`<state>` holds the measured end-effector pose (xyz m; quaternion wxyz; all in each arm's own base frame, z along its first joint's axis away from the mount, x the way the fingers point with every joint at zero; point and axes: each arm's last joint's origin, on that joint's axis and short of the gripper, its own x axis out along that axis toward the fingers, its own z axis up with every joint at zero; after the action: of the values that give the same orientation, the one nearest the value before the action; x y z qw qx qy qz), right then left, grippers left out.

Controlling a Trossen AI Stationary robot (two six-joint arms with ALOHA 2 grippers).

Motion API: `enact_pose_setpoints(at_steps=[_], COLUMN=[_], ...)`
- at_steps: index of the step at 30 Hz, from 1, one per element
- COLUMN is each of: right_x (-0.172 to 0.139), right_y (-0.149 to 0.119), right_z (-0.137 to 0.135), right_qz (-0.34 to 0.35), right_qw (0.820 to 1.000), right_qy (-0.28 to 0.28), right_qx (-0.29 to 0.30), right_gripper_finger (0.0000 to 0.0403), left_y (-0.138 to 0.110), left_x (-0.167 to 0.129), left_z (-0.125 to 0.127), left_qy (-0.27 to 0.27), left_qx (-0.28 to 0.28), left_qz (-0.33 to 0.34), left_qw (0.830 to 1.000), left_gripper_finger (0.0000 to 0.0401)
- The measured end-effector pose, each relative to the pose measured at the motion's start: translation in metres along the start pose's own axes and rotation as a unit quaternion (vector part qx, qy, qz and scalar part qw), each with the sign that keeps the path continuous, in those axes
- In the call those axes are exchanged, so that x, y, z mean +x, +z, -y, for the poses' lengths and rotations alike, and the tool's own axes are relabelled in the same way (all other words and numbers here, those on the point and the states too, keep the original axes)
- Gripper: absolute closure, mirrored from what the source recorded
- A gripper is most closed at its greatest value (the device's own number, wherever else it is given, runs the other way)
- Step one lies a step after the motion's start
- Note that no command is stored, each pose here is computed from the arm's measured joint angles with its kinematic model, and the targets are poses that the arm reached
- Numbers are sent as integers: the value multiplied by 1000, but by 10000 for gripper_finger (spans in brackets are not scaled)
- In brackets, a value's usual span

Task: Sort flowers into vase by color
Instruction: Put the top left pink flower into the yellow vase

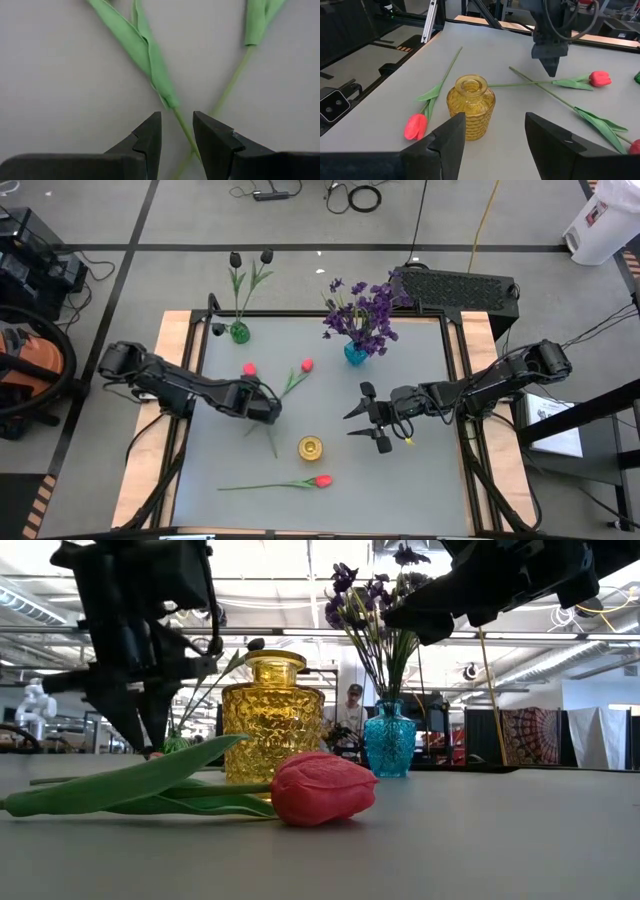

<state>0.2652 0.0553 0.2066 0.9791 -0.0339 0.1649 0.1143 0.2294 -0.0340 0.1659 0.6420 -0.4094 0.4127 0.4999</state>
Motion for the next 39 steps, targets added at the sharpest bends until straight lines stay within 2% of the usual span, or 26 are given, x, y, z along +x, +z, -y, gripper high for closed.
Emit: enact_pose_setpoints(at_steps=[12,19,39], right_x=[0,0,0], right_y=[0,0,0], right_z=[0,0,0], right_qz=[0,0,0], right_qw=[1000,1000,1000], right_qy=[0,0,0], right_qx=[0,0,0], right_gripper_finger=[206,206,206], left_y=[-3,-4,-3], left_x=[26,26,26], left_z=[4,11,13], left_qy=[52,18,7], left_qx=[-26,-33,-22], left_qz=[-32,-43,-38], left_qw=[998,998,999], left_gripper_finger=[283,283,284])
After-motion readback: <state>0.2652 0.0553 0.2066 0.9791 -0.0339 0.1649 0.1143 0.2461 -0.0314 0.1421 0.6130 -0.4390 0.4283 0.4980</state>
